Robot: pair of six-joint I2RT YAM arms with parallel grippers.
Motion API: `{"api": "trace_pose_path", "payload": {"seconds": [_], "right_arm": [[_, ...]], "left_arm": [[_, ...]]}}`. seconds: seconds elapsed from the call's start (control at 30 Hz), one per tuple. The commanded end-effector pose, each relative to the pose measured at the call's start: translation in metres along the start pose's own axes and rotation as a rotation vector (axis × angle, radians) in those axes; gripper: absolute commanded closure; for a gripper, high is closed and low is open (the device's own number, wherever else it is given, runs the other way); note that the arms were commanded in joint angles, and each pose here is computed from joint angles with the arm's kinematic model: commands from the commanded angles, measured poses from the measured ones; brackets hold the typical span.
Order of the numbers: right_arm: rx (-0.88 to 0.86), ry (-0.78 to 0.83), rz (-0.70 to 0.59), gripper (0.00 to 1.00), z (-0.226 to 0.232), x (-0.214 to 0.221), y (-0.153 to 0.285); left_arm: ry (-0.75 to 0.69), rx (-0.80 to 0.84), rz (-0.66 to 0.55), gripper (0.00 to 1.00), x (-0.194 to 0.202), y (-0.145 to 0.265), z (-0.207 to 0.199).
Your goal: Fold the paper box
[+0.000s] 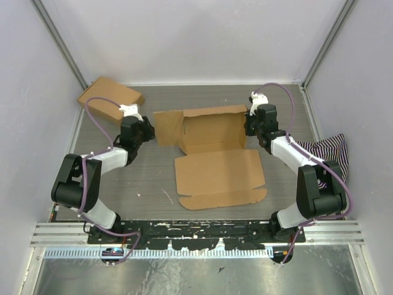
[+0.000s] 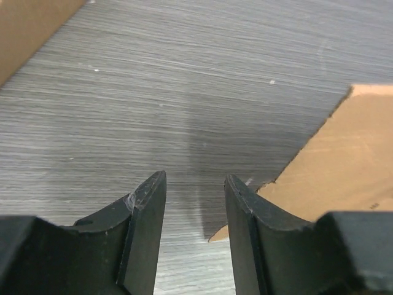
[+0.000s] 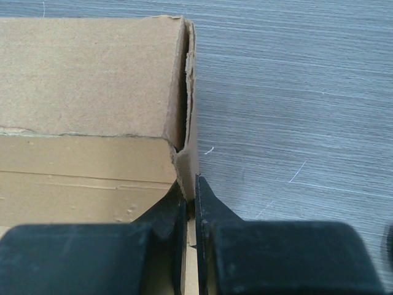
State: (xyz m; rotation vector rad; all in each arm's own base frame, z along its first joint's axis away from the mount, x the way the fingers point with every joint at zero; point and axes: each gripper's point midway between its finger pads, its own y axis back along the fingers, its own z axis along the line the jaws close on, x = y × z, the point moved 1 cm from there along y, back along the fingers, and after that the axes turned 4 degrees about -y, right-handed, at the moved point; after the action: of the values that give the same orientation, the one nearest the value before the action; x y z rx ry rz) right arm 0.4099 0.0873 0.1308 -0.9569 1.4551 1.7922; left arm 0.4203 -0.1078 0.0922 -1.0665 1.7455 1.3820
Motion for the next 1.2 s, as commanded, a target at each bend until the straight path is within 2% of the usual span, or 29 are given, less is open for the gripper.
{"api": "trace_pose_path", "payload": {"seconds": [0.0,0.3,0.63,0.93,1.17], "right_arm": [[-0.044,-0.009,0.019,0.99,0.008,-0.002,0.001],[-0.037,-0.014,0.026,0.98,0.007,0.000,0.000],[-0.041,-0.016,0.033,0.98,0.008,-0.001,0.000],[-0.056,-0.025,0.042,0.98,0.011,0.001,0.000],[-0.085,-0.031,0.040,0.98,0.016,0.000,0.001]], "left_arm": [[0.076,0.250,-0.164,0.51,-0.032,0.015,-0.042],[0.129,0.458,-0.145,0.55,-0.022,0.036,-0.073],[0.088,0.648,-0.078,0.57,-0.007,0.061,-0.118],[-0.016,0.641,-0.040,0.56,0.016,0.093,-0.143],[-0.086,0.601,-0.012,0.55,0.026,0.081,-0.156]]}}
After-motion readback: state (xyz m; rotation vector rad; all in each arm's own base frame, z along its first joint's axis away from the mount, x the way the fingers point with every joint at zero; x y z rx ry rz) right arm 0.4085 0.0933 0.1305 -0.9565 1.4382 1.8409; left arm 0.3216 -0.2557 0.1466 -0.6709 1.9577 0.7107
